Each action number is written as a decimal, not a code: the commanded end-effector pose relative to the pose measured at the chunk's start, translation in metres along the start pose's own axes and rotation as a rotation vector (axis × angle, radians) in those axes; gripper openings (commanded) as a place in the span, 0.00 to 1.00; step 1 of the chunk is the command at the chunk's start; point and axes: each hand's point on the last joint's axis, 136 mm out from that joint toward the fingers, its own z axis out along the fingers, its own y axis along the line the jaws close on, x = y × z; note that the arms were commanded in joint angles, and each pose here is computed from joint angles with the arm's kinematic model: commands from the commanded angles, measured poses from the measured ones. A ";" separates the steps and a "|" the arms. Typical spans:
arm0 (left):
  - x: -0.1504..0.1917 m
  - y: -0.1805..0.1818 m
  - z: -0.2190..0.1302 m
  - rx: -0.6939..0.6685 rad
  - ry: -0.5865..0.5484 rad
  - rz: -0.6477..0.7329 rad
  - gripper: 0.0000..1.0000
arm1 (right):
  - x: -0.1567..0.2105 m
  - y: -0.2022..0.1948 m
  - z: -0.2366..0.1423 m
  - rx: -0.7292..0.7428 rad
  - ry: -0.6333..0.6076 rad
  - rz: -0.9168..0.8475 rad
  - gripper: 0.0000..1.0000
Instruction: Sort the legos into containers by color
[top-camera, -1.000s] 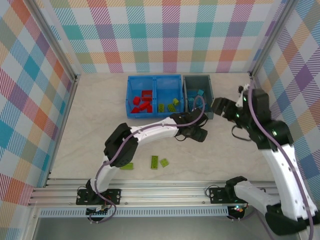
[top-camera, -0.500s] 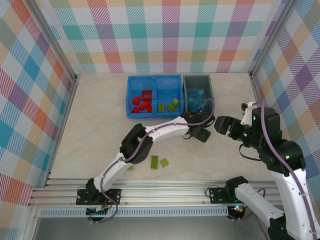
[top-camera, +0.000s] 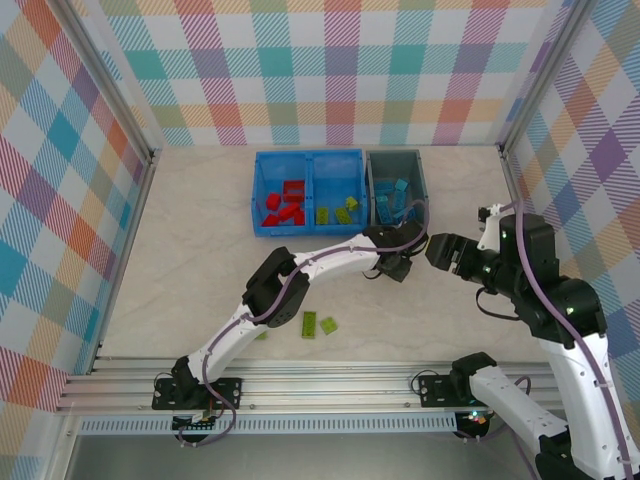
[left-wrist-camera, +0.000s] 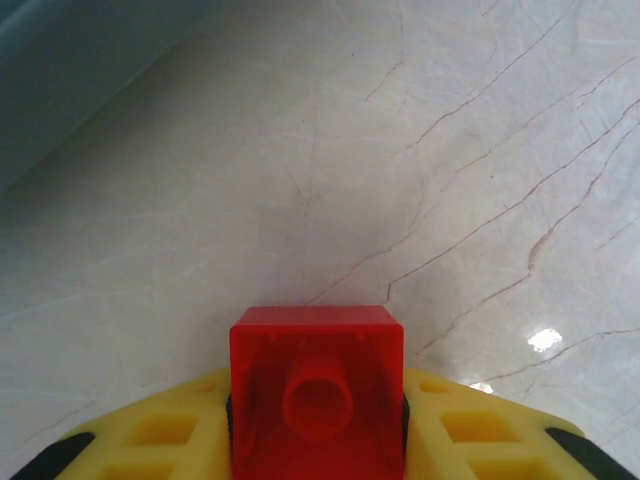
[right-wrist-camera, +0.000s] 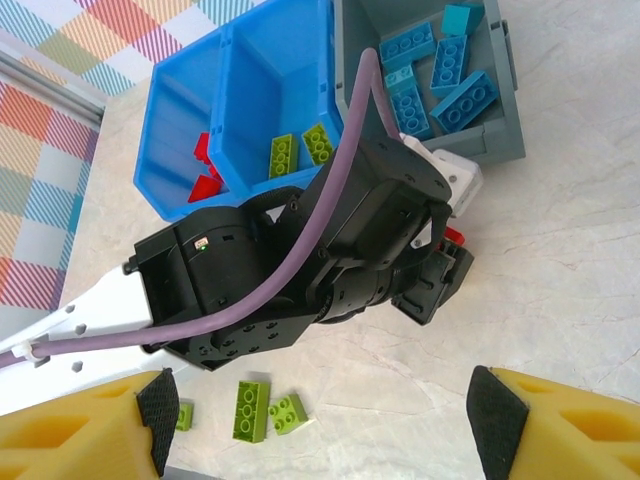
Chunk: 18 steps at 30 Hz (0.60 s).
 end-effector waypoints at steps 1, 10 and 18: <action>-0.013 0.006 -0.025 -0.020 -0.061 -0.021 0.35 | 0.003 0.005 0.004 -0.031 0.022 -0.011 0.78; 0.024 0.069 -0.148 -0.075 -0.174 -0.259 0.34 | 0.010 0.034 0.026 -0.172 0.115 -0.135 0.73; 0.047 0.207 -0.208 -0.200 -0.159 -0.516 0.33 | 0.043 0.125 0.079 -0.307 0.164 -0.382 0.74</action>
